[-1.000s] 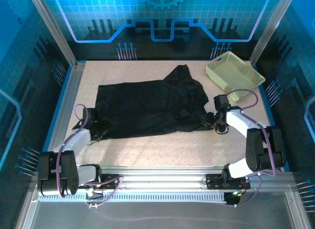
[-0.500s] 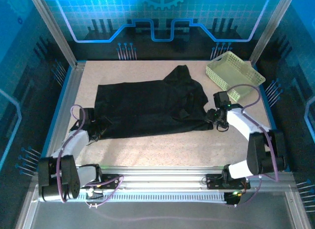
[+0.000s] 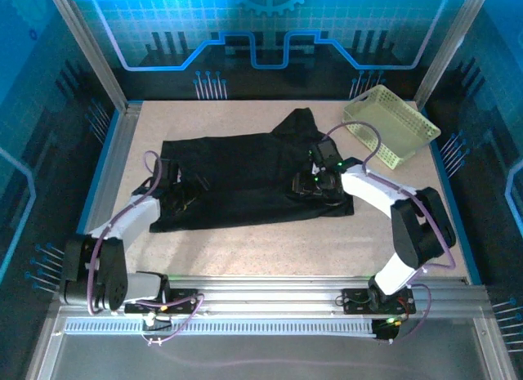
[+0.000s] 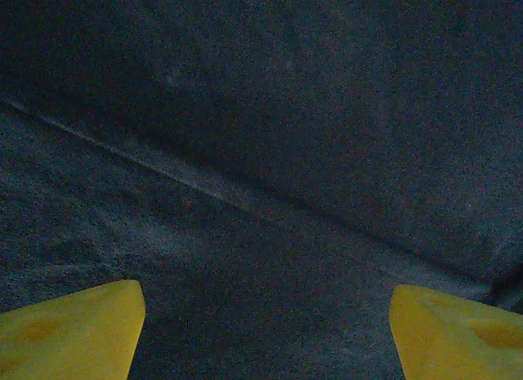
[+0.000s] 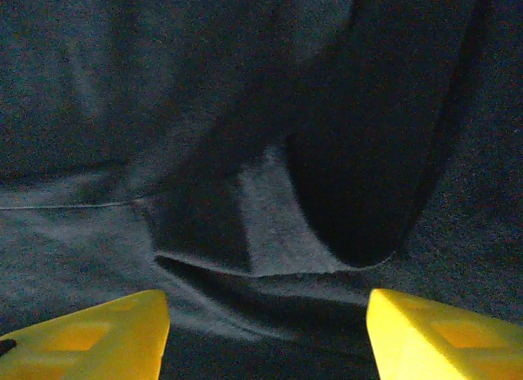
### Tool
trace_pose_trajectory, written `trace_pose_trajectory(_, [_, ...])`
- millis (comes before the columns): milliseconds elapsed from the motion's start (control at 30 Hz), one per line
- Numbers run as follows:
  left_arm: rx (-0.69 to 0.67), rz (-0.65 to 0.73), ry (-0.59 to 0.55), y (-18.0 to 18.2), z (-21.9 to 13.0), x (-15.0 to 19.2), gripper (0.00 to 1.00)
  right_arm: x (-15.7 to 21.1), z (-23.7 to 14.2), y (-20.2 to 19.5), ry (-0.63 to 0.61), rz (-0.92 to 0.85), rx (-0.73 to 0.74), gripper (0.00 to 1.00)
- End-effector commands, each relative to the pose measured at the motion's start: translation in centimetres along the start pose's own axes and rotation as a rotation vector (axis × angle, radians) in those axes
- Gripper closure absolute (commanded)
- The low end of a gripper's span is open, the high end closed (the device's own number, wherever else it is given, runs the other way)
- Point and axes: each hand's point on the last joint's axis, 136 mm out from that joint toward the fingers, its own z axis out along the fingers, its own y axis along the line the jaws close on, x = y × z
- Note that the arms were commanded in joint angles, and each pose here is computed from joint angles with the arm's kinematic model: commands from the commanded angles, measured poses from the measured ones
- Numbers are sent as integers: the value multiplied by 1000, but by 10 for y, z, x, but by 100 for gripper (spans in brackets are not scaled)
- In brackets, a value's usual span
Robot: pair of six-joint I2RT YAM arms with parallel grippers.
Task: Fold the inside-out t-shirt
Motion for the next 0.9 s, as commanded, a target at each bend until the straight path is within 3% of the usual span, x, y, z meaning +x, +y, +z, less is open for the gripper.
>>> trace_pose_trajectory(0, [9,1,34,-1,9,8,21,1,8,-11,10,83,26,33])
trace_pose_trajectory(267, [-89,-37,96,33,24,43,20,46,10,-101,62,359,193,32])
trace_pose_trajectory(533, [-115,-45,72,47,5,87,18,93,-27,-141,1,498,317,29])
trace_pose_trajectory(667, [-60,-14,38,31,-13,89,18,70,-55,-135,-123,435,268,28])
trace_pose_trajectory(867, [-14,121,-80,-20,-36,42,18,-1,-91,-90,-253,236,140,27])
